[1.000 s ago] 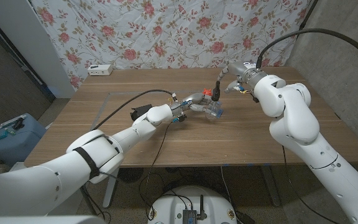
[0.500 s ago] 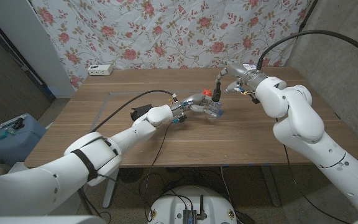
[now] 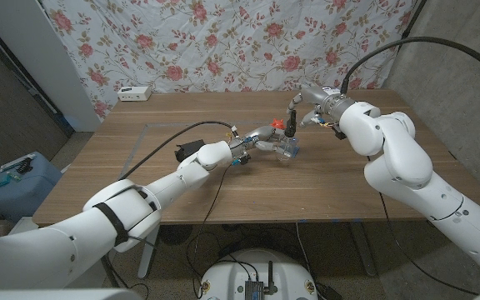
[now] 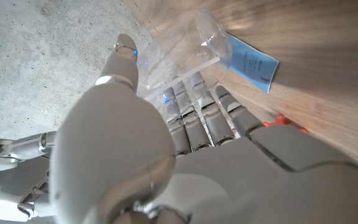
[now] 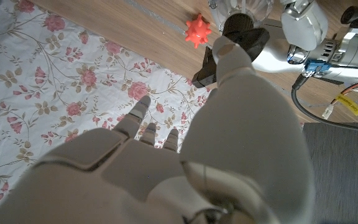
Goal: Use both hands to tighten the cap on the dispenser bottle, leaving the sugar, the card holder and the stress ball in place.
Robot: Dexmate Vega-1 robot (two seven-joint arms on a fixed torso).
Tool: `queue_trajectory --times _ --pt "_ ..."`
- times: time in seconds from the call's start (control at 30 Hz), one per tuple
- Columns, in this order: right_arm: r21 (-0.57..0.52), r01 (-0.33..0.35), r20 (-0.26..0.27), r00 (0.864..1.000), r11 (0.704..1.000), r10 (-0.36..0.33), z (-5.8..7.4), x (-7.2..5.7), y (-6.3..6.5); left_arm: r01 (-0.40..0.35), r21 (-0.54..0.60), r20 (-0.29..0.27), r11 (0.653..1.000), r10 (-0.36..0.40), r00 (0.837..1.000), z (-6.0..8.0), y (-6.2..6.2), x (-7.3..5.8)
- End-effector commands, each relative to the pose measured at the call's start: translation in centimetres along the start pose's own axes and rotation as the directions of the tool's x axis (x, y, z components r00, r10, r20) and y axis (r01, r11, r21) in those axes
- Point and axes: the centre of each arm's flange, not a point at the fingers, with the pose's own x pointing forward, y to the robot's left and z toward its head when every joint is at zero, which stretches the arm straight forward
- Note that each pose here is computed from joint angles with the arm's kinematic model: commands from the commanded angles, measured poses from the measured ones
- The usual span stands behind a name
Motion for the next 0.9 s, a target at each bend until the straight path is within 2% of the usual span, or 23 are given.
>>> queue_trajectory --times 0.03,0.33,0.9 --pt "-0.015 -0.031 -0.003 1.000 0.999 0.031 0.41 0.43 0.43 -0.005 -0.001 0.002 1.000 0.005 1.000 0.00 -0.21 -0.23" --pt "-0.002 -0.043 -0.014 0.999 0.999 0.043 0.32 0.47 0.62 -0.006 -0.001 0.004 1.000 0.006 1.000 0.03 -0.33 -0.37" --pt "0.036 -0.109 -0.044 0.993 0.993 0.111 0.44 0.57 0.57 -0.004 0.004 0.013 1.000 0.004 1.000 0.17 -0.51 -0.71"
